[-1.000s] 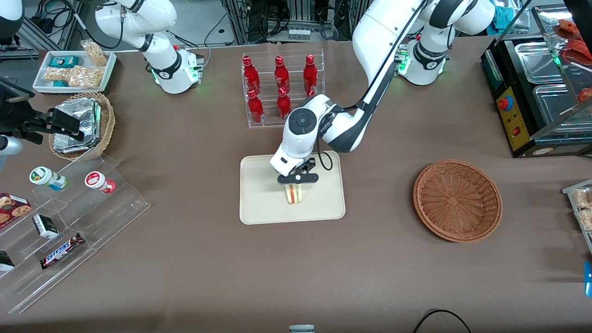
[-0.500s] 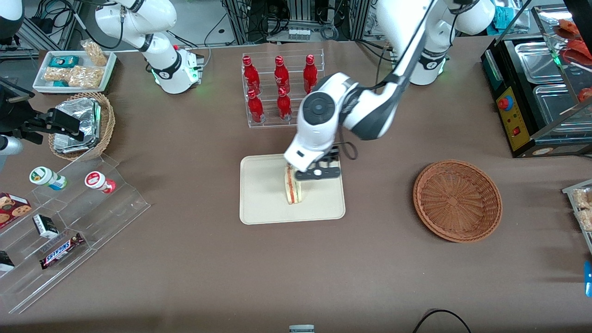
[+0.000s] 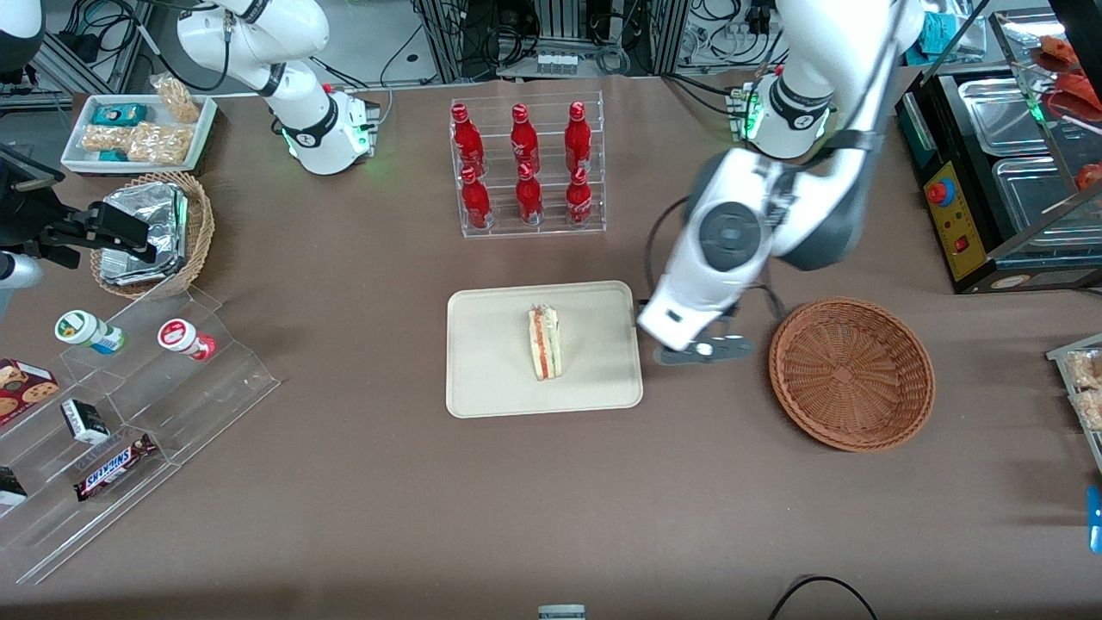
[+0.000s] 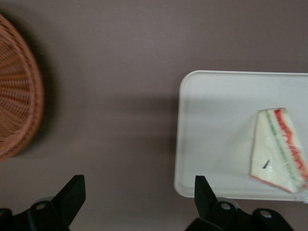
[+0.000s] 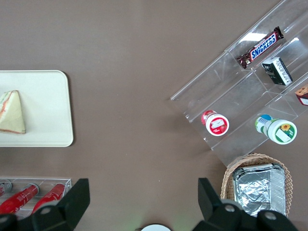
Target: Place sandwich from basket to tray
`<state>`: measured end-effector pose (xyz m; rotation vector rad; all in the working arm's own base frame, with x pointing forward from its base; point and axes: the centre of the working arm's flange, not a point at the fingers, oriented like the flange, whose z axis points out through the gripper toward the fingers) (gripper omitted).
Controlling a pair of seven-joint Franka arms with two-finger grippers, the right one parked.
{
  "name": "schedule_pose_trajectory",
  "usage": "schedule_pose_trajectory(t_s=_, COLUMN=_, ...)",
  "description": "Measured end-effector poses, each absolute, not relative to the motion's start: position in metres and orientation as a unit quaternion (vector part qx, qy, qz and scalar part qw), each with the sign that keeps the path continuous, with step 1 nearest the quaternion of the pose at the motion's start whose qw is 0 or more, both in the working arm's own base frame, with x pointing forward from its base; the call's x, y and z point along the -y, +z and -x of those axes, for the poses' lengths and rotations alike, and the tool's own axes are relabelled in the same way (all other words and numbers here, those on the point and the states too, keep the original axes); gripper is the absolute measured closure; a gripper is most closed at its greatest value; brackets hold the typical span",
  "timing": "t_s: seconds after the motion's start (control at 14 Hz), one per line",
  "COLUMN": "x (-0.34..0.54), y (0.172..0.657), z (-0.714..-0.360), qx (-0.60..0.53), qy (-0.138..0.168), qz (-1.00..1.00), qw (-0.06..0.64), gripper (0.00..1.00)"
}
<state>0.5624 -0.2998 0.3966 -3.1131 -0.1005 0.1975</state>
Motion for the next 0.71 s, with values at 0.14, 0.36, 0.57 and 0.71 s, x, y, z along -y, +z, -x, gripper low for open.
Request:
schedule_pose_trajectory(t_s=0.14, x=0.253, y=0.422, z=-0.567, qx=0.012, qy=0.079, qz=0.997, qw=0.010, gripper=0.00)
schedule_pose_trajectory(t_s=0.36, x=0.188, y=0.470, z=-0.568, qx=-0.004, qy=0.074, qz=0.997, qw=0.038, gripper=0.00)
schedule_pose_trajectory(t_s=0.57, x=0.131, y=0.516, z=-0.561, qx=-0.020, qy=0.071, qz=0.997, qw=0.030, gripper=0.00)
schedule_pose_trajectory(t_s=0.71, x=0.104, y=0.546, z=-0.553, qx=-0.029, qy=0.062, qz=0.997, qw=0.020, gripper=0.00)
